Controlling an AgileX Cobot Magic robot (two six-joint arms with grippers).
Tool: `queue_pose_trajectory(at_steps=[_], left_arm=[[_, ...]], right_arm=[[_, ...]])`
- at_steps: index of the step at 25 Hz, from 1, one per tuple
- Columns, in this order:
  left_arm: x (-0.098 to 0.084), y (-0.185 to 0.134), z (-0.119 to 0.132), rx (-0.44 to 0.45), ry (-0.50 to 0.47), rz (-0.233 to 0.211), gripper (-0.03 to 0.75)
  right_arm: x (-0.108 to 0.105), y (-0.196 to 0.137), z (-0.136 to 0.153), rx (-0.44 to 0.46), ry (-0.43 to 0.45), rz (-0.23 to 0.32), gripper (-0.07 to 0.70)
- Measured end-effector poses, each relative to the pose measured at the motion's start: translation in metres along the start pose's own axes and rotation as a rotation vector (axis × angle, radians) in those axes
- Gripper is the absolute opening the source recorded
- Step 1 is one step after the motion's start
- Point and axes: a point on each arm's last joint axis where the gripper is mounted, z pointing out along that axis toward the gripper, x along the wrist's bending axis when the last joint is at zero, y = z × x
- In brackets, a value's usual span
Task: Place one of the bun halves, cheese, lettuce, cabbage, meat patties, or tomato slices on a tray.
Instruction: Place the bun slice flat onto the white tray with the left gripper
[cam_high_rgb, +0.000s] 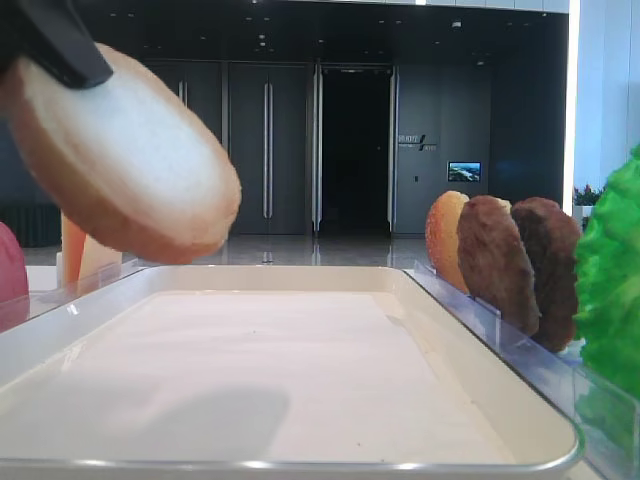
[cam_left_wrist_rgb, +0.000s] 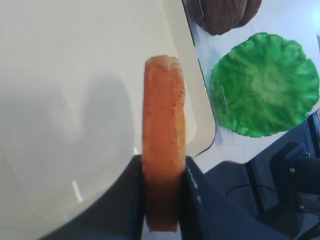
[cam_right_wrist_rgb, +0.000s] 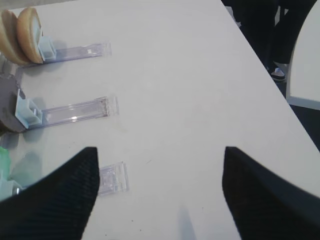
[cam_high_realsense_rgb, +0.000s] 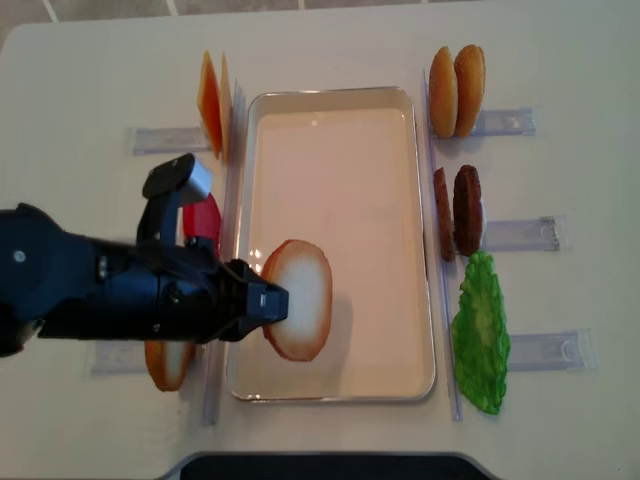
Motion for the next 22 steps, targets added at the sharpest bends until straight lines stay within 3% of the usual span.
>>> queue_pose_trajectory(at_steps=[6, 14, 22], left_arm=[[0.012, 0.004, 0.020, -0.018, -0.036, 0.021, 0.144], [0.029, 0.006, 0.060, 0.013, -0.053, -0.030, 0.144], [0.038, 0.004, 0.084, 0.074, -0.073, 0.018, 0.143]], right_arm=[[0.000, 0.000, 0.000, 0.000, 0.000, 0.000, 0.520], [0.000, 0.000, 0.000, 0.000, 0.000, 0.000, 0.520], [0.000, 0.000, 0.000, 0.000, 0.000, 0.000, 0.520]])
